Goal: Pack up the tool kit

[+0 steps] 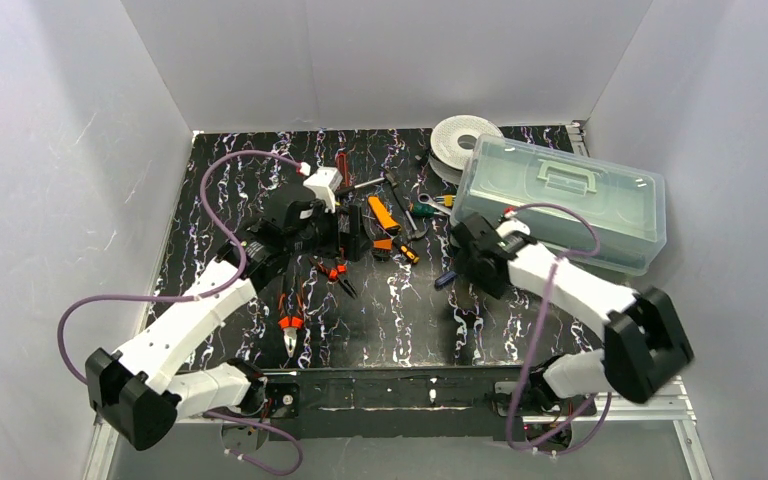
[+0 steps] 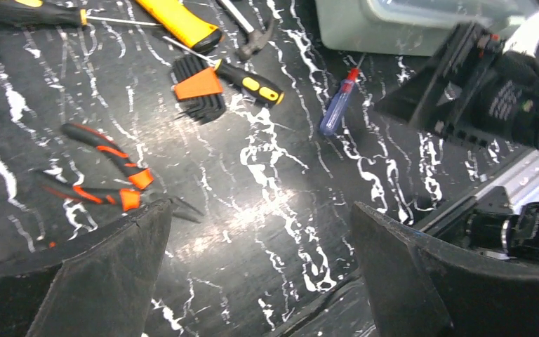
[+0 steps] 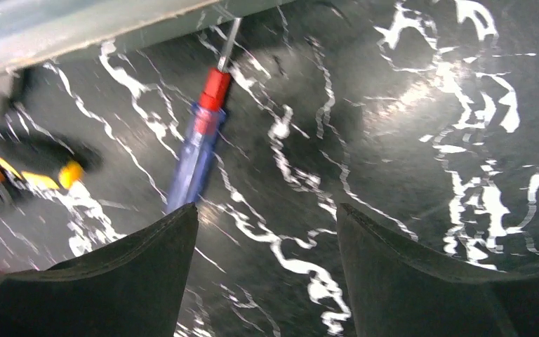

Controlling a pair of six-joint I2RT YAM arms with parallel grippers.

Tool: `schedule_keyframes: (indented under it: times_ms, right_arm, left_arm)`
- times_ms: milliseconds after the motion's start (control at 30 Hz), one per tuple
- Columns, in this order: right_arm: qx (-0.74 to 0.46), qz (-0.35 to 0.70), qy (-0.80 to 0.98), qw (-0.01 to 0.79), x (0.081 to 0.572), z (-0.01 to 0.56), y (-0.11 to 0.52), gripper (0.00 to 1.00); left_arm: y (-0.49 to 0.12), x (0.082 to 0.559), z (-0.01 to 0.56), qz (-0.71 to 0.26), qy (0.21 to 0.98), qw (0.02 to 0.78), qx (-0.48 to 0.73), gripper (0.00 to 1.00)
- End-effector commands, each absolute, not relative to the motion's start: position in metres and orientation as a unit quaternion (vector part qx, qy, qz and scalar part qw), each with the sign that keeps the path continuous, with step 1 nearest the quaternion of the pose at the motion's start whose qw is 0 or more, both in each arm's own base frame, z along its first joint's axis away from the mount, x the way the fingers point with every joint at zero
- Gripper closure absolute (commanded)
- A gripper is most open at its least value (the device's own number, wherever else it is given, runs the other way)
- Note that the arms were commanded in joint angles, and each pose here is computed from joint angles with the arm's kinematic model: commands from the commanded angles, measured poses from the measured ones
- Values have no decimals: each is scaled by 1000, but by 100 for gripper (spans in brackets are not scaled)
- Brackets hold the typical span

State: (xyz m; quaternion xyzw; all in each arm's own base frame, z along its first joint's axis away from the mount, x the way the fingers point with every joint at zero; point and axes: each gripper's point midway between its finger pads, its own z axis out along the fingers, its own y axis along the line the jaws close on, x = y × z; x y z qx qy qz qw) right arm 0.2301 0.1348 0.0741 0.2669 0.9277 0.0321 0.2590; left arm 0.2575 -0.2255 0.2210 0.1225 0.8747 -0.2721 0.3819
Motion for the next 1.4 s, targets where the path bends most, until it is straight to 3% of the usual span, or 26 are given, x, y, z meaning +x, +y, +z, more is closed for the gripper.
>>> schedule_keyframes:
  times_ms: [0, 233, 567, 667, 833, 967, 1167, 1367]
  right_arm:
    - [349, -51, 890, 288, 264, 81, 131, 20]
    - [355, -64, 886, 293, 283, 58, 143, 22]
    - [325, -36, 916, 232, 282, 14, 185, 28]
    - [304, -24, 927, 220, 277, 10, 200, 40]
    - [248, 29, 936, 248, 277, 22, 240, 71]
    - [176, 110, 948, 242, 279, 32, 296, 89]
    - [23, 273, 932, 239, 281, 56, 388, 88]
    - [-104, 331, 902, 256, 306, 72, 447, 87]
  left_arm:
    - [-192, 250, 221, -209, 886, 393, 130, 2]
    - [-162, 235, 222, -170, 885, 415, 128, 2]
    - [-142, 235, 214, -126, 887, 424, 132, 2]
    - [-140, 235, 211, -119, 890, 421, 131, 2]
    - [-134, 235, 210, -108, 890, 425, 127, 2]
    - [-131, 235, 209, -99, 891, 425, 122, 2]
    - [-118, 237, 200, -68, 904, 409, 100, 2]
    - [-109, 241, 186, -70, 916, 388, 69, 2]
